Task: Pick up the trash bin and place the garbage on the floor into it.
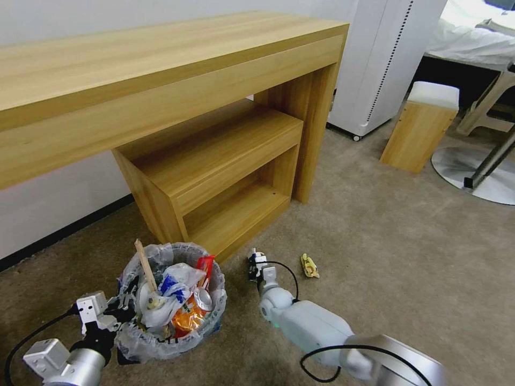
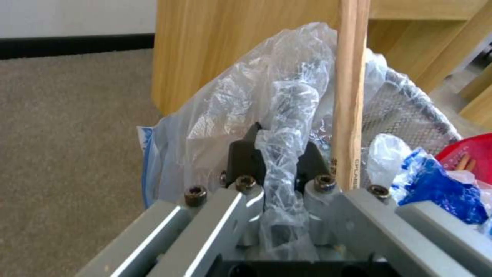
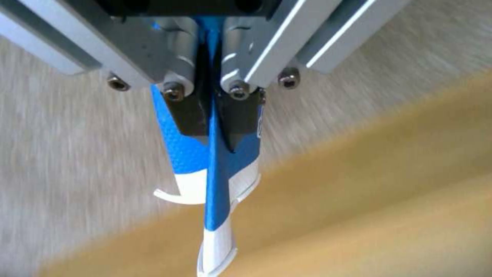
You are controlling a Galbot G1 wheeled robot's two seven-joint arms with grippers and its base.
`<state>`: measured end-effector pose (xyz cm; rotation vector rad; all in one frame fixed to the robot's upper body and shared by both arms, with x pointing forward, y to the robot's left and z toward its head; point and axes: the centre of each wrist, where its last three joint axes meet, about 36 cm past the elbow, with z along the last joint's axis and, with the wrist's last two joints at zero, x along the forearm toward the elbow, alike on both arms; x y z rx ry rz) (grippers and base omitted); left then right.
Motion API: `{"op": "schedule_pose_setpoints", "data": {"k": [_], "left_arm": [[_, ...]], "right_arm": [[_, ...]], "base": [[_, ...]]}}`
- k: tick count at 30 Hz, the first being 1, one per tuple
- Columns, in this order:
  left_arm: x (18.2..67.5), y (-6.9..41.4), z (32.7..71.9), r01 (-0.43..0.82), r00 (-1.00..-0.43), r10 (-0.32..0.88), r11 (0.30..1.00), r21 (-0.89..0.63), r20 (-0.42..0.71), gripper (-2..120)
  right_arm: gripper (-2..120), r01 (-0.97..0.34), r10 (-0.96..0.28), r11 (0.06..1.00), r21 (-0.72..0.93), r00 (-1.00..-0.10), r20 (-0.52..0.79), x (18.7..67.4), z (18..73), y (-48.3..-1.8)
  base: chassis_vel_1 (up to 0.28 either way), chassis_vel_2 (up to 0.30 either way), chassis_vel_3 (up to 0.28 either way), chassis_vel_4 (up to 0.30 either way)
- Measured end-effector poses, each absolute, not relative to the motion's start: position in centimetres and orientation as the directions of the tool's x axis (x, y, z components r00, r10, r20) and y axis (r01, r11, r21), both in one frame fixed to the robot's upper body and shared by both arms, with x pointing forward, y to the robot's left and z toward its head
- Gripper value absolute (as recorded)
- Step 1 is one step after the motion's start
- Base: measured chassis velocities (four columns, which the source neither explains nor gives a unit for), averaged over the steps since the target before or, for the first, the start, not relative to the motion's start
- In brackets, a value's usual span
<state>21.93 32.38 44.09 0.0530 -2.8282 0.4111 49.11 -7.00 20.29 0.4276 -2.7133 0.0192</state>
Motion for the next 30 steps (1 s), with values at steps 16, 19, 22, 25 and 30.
{"op": "schedule_pose_setpoints", "data": {"k": [16,19,22,25,30], "left_arm": [[22.4,32.8,44.2,-0.07,-0.955,0.015,0.96,-0.273,0.296,3],[22.5,32.6,44.6,-0.061,-0.958,0.02,0.96,-0.273,0.286,3],[22.5,32.5,45.0,-0.058,-0.96,0.022,0.96,-0.272,0.28,3],[22.4,32.5,45.2,-0.058,-0.961,0.02,0.961,-0.271,0.276,3],[22.2,32.4,45.6,-0.06,-0.963,0.016,0.961,-0.27,0.27,3]], "right_arm": [[0,-0.603,-0.592,0.796,0.046,-0.793,-0.144,44.1,41.0,-13.3],[0,-0.695,-0.676,0.718,0.045,-0.711,-0.195,42.7,43.8,-11.8],[0,-0.757,-0.734,0.653,0.035,-0.644,-0.216,42.1,44.6,-10.9],[0,-0.804,-0.777,0.594,0.033,-0.584,-0.237,41.8,44.8,-10.1],[0,-0.852,-0.825,0.523,0.03,-0.514,-0.234,41.0,44.4,-8.7]], "base": [[0.0,0.0,0.0,0.0],[0.0,0.0,0.0,0.0],[0.0,0.0,0.0,0.0],[0.0,0.0,0.0,0.0],[0.0,0.0,0.0,0.0]]}}
